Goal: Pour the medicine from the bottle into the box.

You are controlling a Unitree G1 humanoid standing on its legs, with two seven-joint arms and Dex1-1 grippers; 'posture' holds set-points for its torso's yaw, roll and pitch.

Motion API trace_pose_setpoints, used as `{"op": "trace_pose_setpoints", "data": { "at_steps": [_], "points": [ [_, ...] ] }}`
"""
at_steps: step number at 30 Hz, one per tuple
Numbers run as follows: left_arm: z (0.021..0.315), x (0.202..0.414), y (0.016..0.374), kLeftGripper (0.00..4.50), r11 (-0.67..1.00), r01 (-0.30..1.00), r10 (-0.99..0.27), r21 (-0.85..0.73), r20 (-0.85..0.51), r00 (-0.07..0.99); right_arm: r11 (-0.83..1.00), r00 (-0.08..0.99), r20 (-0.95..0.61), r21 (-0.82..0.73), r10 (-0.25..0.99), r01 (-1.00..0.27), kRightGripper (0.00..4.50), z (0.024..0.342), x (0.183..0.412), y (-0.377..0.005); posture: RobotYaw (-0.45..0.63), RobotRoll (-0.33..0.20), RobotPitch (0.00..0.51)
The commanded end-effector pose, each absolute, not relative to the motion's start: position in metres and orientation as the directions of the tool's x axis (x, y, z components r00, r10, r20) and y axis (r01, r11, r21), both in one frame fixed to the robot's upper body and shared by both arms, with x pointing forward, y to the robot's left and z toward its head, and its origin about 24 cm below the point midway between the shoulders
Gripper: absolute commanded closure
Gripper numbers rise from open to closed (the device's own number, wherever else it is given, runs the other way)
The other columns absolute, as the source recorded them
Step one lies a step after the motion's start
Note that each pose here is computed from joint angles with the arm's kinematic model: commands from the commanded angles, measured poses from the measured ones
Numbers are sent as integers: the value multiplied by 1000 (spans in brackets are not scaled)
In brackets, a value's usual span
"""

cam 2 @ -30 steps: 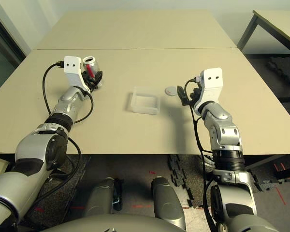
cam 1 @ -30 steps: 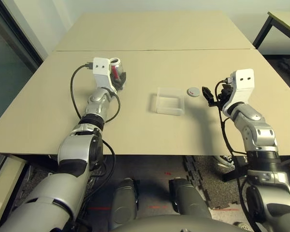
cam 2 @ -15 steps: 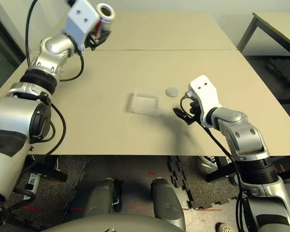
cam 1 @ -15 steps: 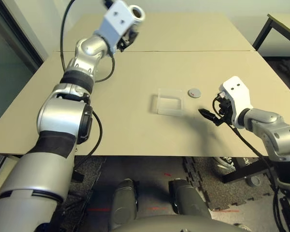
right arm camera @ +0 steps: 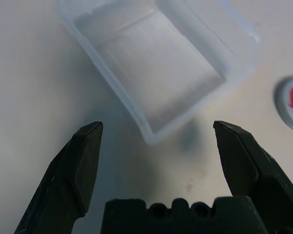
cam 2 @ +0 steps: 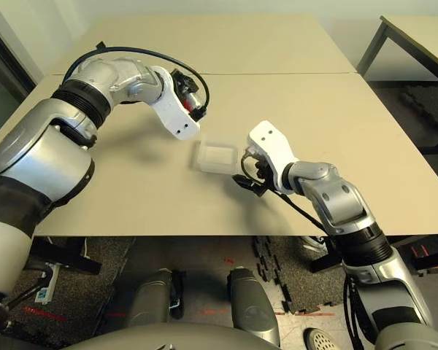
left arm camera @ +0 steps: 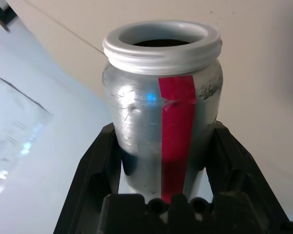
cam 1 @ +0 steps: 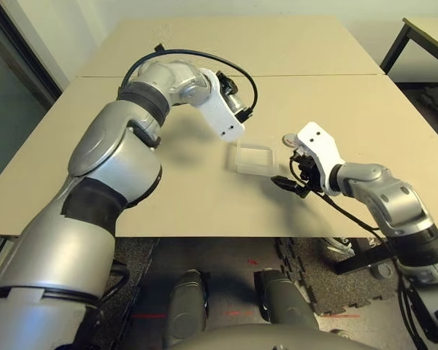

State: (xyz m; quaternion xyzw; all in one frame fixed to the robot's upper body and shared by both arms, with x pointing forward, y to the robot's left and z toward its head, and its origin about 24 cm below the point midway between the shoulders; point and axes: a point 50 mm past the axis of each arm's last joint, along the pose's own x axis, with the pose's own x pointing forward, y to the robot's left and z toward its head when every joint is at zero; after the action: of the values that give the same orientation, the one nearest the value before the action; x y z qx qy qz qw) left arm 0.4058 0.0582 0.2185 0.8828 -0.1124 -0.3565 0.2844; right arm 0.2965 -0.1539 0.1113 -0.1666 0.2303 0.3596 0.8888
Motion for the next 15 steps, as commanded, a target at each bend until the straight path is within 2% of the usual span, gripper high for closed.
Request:
{"op": "trace_pose_setpoints", "data": {
  "at_steps": [1, 8, 12, 15],
  "points": [
    [217, 402, 44, 1865, -832, -56, -428, 552, -573, 699, 694, 646, -521, -133, 558, -707, 0, 110, 300, -152, -250, 0, 55],
    [213, 400, 35, 1865, -797, -39, -464, 602, -570, 678, 712, 662, -518, -135, 542, -689, 0, 110, 301, -155, -265, 0, 62],
    [208, 402, 41, 1865, -824, -53, -437, 564, -573, 694, 714, 664, -519, -137, 538, -686, 0, 111, 301, -157, -263, 0, 65],
    [206, 401, 42, 1865, -768, 25, -458, 640, -576, 677, 716, 668, -515, -141, 537, -684, 0, 112, 302, -157, -263, 0, 64]
  ]
}}
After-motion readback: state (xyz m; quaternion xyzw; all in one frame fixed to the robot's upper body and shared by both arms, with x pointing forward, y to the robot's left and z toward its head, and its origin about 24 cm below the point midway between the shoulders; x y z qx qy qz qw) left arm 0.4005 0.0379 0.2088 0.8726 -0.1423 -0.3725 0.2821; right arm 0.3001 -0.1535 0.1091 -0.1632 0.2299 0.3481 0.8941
